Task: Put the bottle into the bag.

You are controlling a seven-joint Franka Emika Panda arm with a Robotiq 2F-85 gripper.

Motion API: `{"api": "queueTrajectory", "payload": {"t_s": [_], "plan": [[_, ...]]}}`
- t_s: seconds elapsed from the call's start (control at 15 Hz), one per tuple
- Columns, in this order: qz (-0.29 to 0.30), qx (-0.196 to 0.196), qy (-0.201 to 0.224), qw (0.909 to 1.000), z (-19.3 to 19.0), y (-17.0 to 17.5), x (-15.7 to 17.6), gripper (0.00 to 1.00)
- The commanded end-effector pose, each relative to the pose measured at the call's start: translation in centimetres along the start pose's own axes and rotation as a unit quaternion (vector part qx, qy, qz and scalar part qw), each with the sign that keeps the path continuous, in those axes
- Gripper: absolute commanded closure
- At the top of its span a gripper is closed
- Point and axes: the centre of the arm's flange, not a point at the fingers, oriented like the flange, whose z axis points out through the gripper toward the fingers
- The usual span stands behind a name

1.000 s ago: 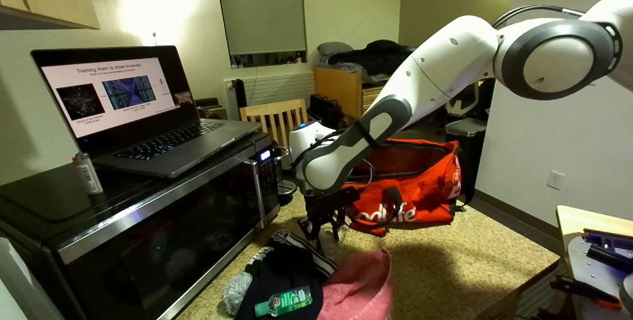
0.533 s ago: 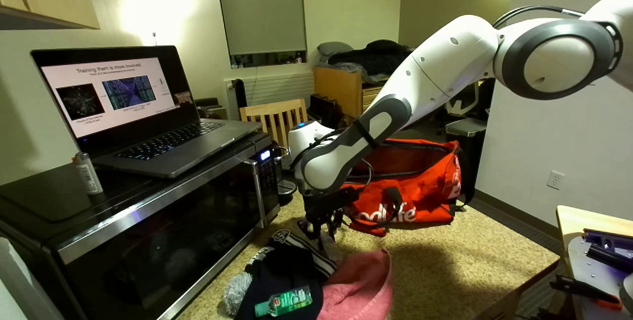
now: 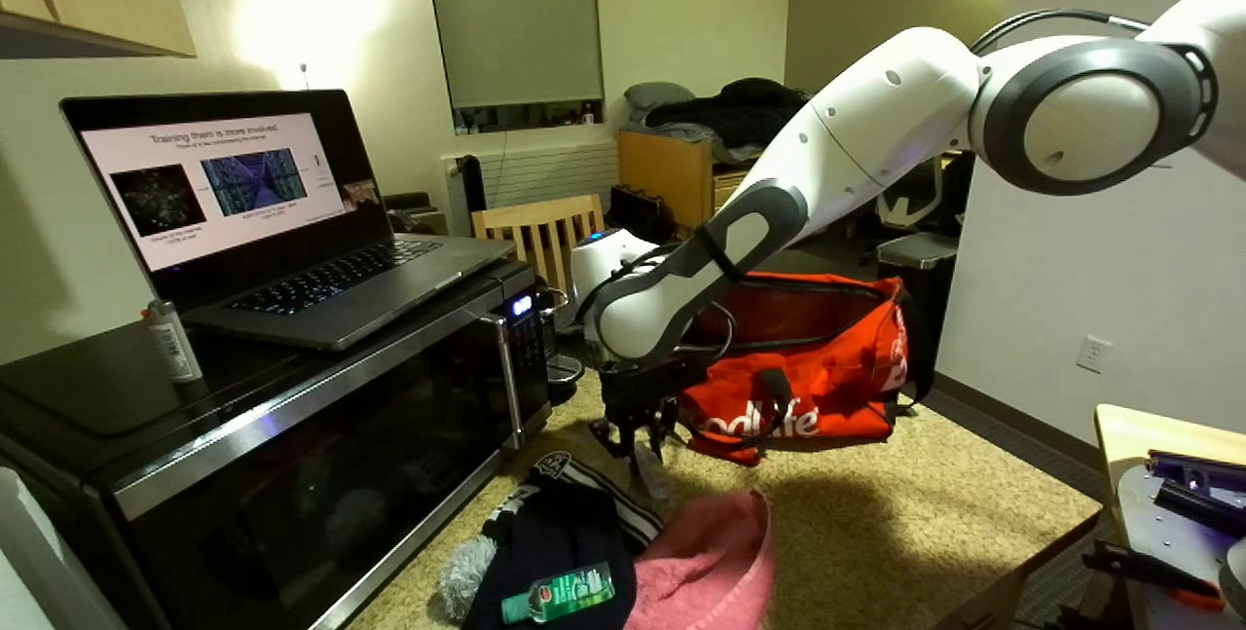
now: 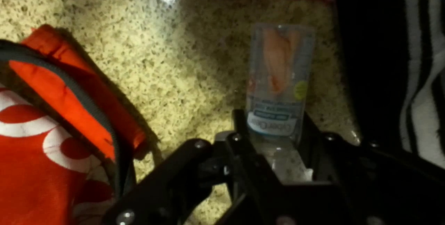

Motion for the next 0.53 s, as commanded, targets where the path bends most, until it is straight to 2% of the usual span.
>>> {"api": "queueTrajectory", "payload": {"t_s": [0.0,0.47], "plan": [[-0.005,-0.010,0.007,0.9999,-3.1,1.6,1.4,0.87],[0.008,-0.019,0.047,0.9987,-7.3,3.2,3.8,0.87]]}}
